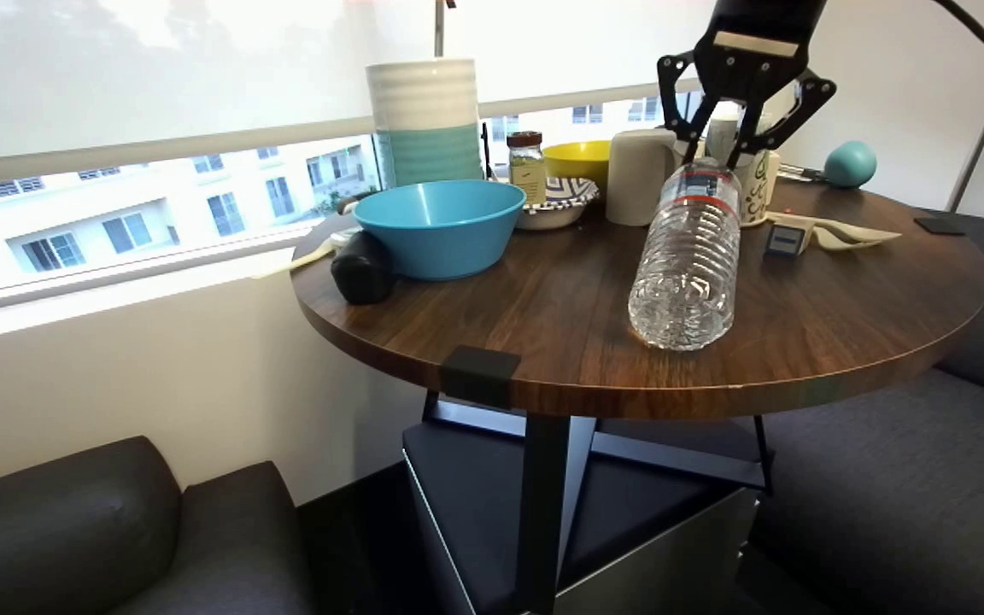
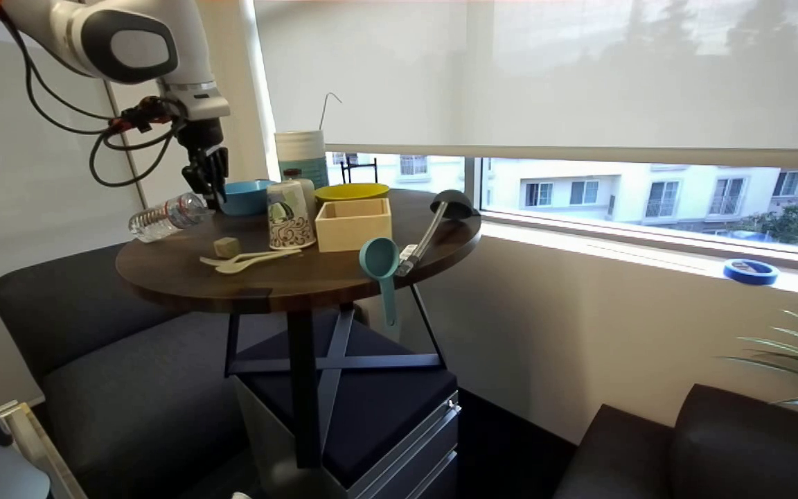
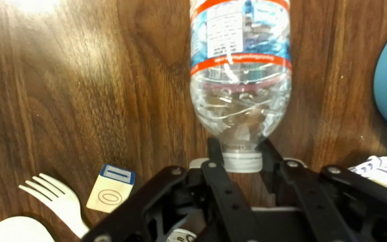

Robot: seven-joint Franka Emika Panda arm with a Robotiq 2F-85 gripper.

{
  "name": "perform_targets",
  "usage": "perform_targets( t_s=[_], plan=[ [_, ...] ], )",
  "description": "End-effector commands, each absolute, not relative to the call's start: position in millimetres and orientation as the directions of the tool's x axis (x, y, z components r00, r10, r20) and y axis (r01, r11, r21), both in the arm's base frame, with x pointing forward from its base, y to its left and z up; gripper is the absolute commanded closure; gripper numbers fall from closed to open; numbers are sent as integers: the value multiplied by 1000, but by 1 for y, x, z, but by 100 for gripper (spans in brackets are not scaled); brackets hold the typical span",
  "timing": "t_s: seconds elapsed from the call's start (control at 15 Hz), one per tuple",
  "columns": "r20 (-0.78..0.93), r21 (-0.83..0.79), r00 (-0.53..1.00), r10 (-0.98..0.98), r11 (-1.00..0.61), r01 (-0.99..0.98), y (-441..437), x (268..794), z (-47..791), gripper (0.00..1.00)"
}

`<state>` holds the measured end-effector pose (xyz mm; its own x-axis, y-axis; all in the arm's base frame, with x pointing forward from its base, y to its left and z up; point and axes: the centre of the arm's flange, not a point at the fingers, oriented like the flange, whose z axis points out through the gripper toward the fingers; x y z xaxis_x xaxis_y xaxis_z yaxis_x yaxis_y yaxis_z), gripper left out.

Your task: Put the bottle upright

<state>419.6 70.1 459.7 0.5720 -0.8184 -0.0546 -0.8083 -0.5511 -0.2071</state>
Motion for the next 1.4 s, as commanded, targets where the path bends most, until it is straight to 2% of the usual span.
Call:
perform_targets(
  t_s=[0.0,0.4,0.8,1.33],
  plan=[
    [67,-228,579,-812,-578,-784,84,410,492,92],
    [275,-231,616,-738,-673,-703,107,397,523,92],
    [447,-264,677,-584,-810,-524,130,384,534,92],
    [640,-209,700,-317,-948,-239,155,360,541,92]
  ],
)
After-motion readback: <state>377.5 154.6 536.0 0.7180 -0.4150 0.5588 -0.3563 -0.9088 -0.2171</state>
